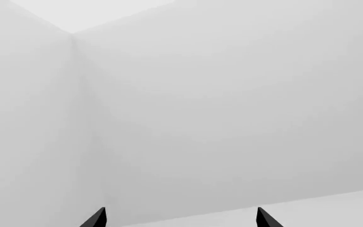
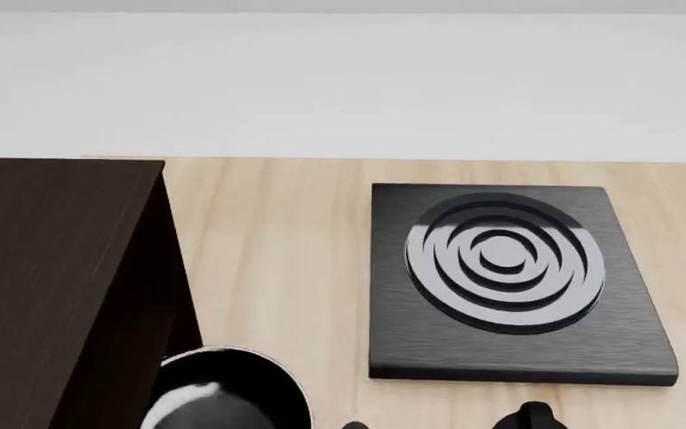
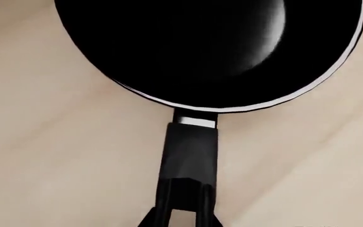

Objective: Put the frying pan under the cabinet shelf.

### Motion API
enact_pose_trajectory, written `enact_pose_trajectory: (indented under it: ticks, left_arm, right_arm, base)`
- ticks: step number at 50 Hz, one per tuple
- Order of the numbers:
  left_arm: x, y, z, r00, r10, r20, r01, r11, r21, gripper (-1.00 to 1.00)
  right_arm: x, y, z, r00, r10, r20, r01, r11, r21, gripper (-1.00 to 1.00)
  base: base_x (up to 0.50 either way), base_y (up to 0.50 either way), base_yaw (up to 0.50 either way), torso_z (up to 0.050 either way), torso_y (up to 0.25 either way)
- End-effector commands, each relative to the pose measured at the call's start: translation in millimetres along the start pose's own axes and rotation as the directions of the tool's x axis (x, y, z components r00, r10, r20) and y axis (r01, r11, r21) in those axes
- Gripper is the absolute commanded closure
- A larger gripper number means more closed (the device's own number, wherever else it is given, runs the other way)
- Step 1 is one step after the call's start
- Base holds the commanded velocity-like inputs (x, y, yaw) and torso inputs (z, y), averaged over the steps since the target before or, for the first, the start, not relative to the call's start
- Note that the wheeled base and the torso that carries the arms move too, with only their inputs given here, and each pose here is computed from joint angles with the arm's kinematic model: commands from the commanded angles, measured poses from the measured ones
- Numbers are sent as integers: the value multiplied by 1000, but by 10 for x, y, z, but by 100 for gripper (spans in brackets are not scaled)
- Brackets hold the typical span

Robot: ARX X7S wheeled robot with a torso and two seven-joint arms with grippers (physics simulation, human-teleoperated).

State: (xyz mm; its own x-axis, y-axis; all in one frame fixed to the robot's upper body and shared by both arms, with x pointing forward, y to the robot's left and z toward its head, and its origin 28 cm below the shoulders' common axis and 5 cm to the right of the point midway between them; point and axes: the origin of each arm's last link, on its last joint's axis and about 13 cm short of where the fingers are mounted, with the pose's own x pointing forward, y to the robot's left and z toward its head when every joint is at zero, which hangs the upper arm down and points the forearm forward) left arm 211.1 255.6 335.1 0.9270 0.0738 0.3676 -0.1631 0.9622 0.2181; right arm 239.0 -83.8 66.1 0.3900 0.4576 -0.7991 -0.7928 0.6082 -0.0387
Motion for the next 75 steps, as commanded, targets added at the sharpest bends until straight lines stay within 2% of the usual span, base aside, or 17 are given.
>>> enact_pose_trajectory:
  ticks: [1, 2, 10, 17, 20, 35, 41, 42, 44, 47, 50, 52, 53, 62, 67, 69, 75]
  left_arm:
    - [-13, 20, -4, 1000, 6, 2, -6, 1000, -3, -100]
    - [-14, 21, -5, 1000, 7, 2, -7, 1000, -1, -100]
    - [-24, 39, -5, 1000, 12, 3, -12, 1000, -2, -100]
    - [-34, 42, -32, 1000, 19, -2, -19, 1000, 6, -100]
    - [-36, 40, -41, 1000, 19, -5, -19, 1000, 5, -100]
    - [-37, 42, -98, 999, 27, -22, -26, 1000, 14, -100]
    - [-28, 36, -119, 999, 25, -27, -25, 1000, 14, -100]
    - [-28, 35, -123, 999, 24, -28, -24, 1000, 15, -100]
    - [-23, 32, -133, 999, 24, -30, -24, 1000, 16, -100]
    - [-22, 27, -132, 999, 22, -29, -22, 1000, 14, -100]
    - [-21, 18, -133, 999, 17, -28, -17, 1000, 16, -100]
    - [-20, 16, -131, 999, 17, -28, -17, 1000, 15, -100]
    - [-18, 13, -129, 999, 16, -28, -16, 1000, 15, -100]
    - [-10, -18, -111, 1000, 4, -24, -4, 1000, 14, -100]
    - [-16, -23, -90, 1000, 4, -21, -3, 1000, 16, -100]
    - [-18, -23, -88, 1000, 3, -20, -3, 1000, 18, -100]
    - [-14, -32, -89, 1000, 0, -18, 0, 1000, 14, -100]
  right_arm:
    - [63, 546, -67, 925, 378, 23, -379, 923, 70, 100]
    - [54, 569, -70, 925, 379, 10, -379, 924, 48, 100]
    - [-19, 719, -15, 901, 433, 36, -434, 901, 24, 100]
    - [9, 627, 101, 903, 422, 81, -424, 906, 3, 100]
    - [38, 584, 170, 908, 407, 101, -406, 913, -30, 100]
    - [213, 386, 580, 886, 410, 217, -396, 912, -104, 100]
    - [194, 285, 553, 910, 330, 250, -330, 943, -43, 100]
    - [158, 264, 546, 910, 317, 269, -321, 947, -30, -100]
    - [77, 212, 525, 922, 261, 285, -270, 963, -8, -100]
    - [-18, 207, 453, 936, 211, 283, -214, 977, -21, -100]
    - [-97, 196, 333, 951, 162, 262, -169, 986, 5, -100]
    - [-158, 201, 305, 947, 166, 274, -175, 985, 9, -100]
    - [-212, 211, 263, 956, 128, 265, -137, 990, 19, -100]
    - [-546, 344, 68, 963, 56, 263, -61, 998, 11, -100]
    - [-686, 417, 3, 965, 49, 259, -54, 998, 13, -100]
    - [-760, 452, -37, 969, 16, 245, -16, 1000, -3, -100]
    - [-928, 524, -116, 960, -15, 281, 14, 1000, 7, -100]
  base:
    - [0, 0, 0, 0, 0]
    - [0, 0, 0, 0, 0]
    - [0, 0, 1, 0, 0]
    - [0, 0, 1, 0, 0]
    - [0, 0, 0, 0, 0]
    - [0, 1, 1, 0, 0]
    - [0, 3, 2, 0, 2]
    - [0, 0, 0, 0, 0]
    - [0, 2, 0, 0, 5]
    - [0, 0, 0, 0, 0]
    - [0, 0, 0, 0, 0]
    - [0, 0, 0, 0, 0]
    - [0, 0, 0, 0, 0]
    - [0, 0, 0, 0, 0]
    - [0, 0, 0, 0, 0]
    - [0, 0, 0, 0, 0]
    - [0, 0, 0, 0, 0]
